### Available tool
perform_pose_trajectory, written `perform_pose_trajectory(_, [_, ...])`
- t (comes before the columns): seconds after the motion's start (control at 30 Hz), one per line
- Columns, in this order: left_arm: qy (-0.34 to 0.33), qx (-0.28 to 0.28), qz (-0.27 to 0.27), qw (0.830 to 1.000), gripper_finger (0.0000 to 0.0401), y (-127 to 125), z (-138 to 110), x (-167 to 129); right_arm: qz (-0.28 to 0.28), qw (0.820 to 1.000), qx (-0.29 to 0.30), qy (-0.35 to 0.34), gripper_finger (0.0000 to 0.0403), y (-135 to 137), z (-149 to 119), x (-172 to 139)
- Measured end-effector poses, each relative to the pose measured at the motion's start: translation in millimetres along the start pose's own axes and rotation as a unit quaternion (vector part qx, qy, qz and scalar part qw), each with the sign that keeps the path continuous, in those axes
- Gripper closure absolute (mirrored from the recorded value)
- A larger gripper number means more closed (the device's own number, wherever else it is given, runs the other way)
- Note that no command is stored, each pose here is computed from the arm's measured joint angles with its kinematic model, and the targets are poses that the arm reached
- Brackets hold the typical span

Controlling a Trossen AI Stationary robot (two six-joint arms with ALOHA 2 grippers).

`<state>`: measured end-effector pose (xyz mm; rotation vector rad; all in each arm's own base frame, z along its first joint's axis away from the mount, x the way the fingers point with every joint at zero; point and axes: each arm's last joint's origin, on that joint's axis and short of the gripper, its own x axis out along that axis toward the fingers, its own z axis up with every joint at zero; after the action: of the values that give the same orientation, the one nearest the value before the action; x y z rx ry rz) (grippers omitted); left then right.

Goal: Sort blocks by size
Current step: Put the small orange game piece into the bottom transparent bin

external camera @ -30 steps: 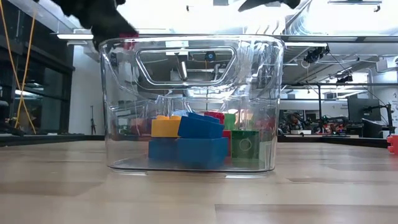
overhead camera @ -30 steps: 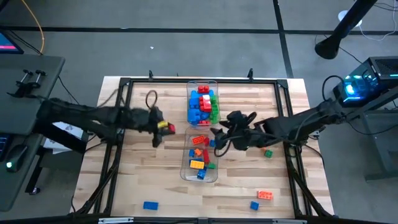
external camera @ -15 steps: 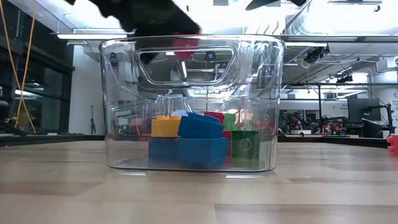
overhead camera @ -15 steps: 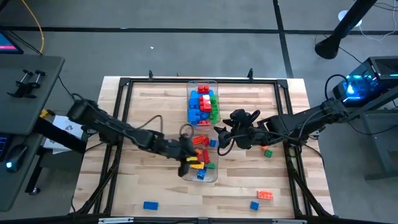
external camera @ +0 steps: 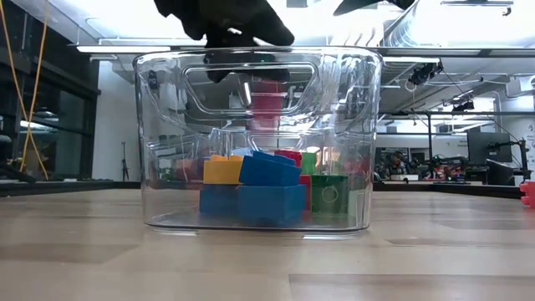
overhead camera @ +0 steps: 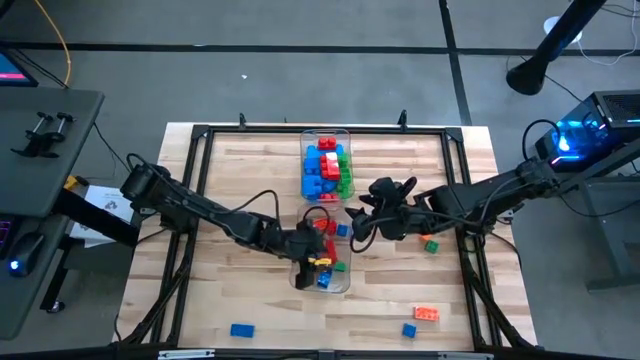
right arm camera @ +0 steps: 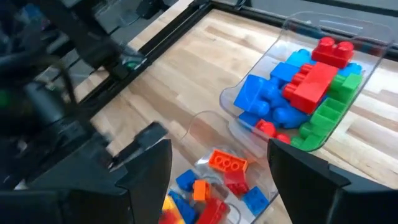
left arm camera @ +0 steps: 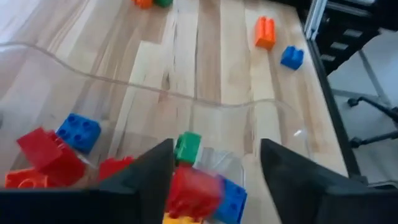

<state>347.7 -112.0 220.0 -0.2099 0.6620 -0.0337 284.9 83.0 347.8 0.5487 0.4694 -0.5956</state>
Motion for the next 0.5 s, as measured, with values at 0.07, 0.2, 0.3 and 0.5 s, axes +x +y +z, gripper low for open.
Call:
perform_pose_trajectory(0.07, [0.004,0.000,0.005,1.000,0.0150,3.0,0.4,-0.4,0.007,1.000,-0.006,0.007,0.0144,0.8,-1.1,-1.4])
perform_pose_trajectory(0.2, [0.018,0.000,0.006,1.000,0.0100,14.5,4.7,-6.0,0.006,0.999,-0.013,0.029,0.0144,0.2,-8.6,-8.9])
perform_pose_trajectory(0.3, [0.036,-0.018,0.020,0.999,0.0089,26.8,12.0,-29.0,-0.022,0.996,0.007,0.089,0.0144,-5.5,-24.8,-18.3])
perform_pose_trajectory(0.5, [-0.066,-0.038,0.044,0.996,0.0089,36.9,28.1,-87.3,-0.171,0.957,0.093,0.217,0.0144,-37.5,-83.5,-28.9])
